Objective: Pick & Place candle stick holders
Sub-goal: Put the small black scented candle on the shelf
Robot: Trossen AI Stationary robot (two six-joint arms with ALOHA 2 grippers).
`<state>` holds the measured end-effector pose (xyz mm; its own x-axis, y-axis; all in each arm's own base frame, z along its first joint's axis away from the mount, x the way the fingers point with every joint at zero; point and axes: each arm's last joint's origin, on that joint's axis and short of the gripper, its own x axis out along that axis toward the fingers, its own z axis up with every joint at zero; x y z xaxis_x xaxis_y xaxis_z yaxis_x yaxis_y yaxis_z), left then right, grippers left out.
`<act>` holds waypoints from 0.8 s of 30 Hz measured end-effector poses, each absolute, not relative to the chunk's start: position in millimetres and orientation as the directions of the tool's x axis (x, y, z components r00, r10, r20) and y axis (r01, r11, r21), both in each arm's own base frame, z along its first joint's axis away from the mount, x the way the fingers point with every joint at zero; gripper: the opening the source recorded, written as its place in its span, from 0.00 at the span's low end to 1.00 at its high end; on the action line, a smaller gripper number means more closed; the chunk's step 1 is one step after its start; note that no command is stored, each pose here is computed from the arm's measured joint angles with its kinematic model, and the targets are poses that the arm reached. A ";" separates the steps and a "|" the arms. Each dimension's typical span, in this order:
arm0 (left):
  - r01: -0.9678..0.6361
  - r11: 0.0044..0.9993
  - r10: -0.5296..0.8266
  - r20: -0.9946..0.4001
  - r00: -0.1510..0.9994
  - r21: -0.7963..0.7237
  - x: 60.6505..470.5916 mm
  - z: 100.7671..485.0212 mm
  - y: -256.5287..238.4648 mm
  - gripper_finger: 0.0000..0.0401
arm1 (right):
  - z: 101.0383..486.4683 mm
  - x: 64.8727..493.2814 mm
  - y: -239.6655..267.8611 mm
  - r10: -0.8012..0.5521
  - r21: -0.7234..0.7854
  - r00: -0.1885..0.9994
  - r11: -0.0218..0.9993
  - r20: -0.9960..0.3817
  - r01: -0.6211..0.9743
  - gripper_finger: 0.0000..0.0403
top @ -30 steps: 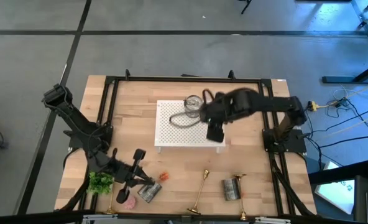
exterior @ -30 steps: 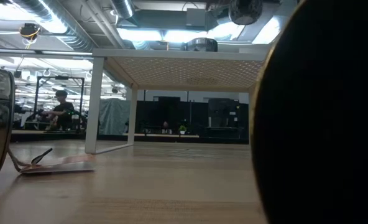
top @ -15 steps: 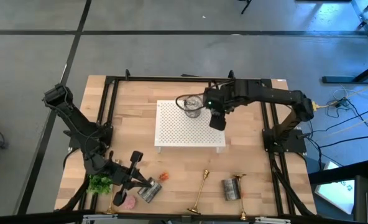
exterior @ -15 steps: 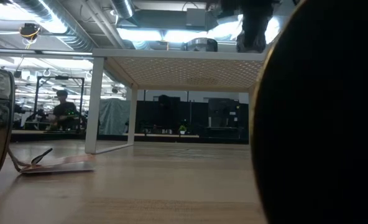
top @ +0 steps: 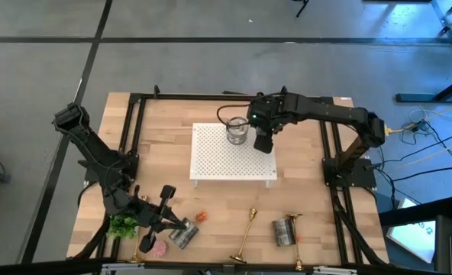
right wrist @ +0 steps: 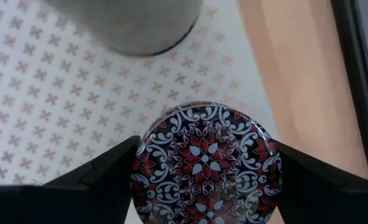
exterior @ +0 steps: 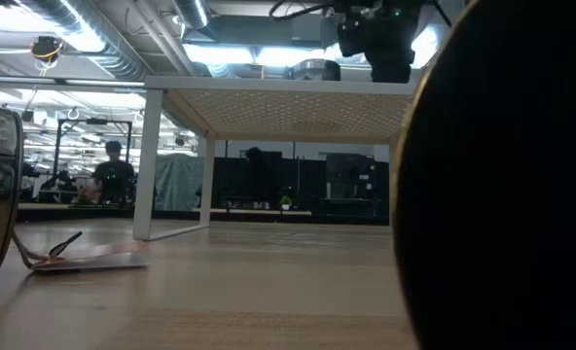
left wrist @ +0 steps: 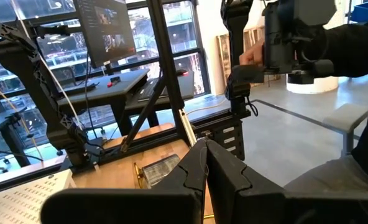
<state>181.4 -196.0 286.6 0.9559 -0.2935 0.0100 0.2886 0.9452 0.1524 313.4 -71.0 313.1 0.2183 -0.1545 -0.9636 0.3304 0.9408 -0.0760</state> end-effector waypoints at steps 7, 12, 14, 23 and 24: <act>0.289 0.945 -0.294 0.010 0.956 0.153 181.4 286.5 -196.0 0.01 | 313.8 314.8 -80.2 -0.136 -0.040 0.257 0.937 -0.957 0.348 0.76; 0.288 0.945 -0.293 0.010 0.956 0.153 181.4 286.5 -196.0 0.01 | 311.7 316.4 -80.2 -0.135 -0.041 0.251 0.937 -0.959 0.347 0.76; 0.288 0.945 -0.293 0.010 0.956 0.153 181.4 286.5 -196.0 0.01 | 312.0 316.0 -79.9 -0.137 -0.044 0.248 0.937 -0.959 0.347 0.76; 0.288 0.945 -0.293 0.010 0.956 0.154 181.4 286.5 -196.0 0.01 | 311.7 315.6 -79.1 -0.127 -0.035 0.244 0.936 -0.961 0.351 0.76; 0.288 0.945 -0.293 0.010 0.956 0.154 181.4 286.5 -196.0 0.01 | 311.7 315.7 -79.0 -0.127 -0.034 0.244 0.936 -0.961 0.351 0.76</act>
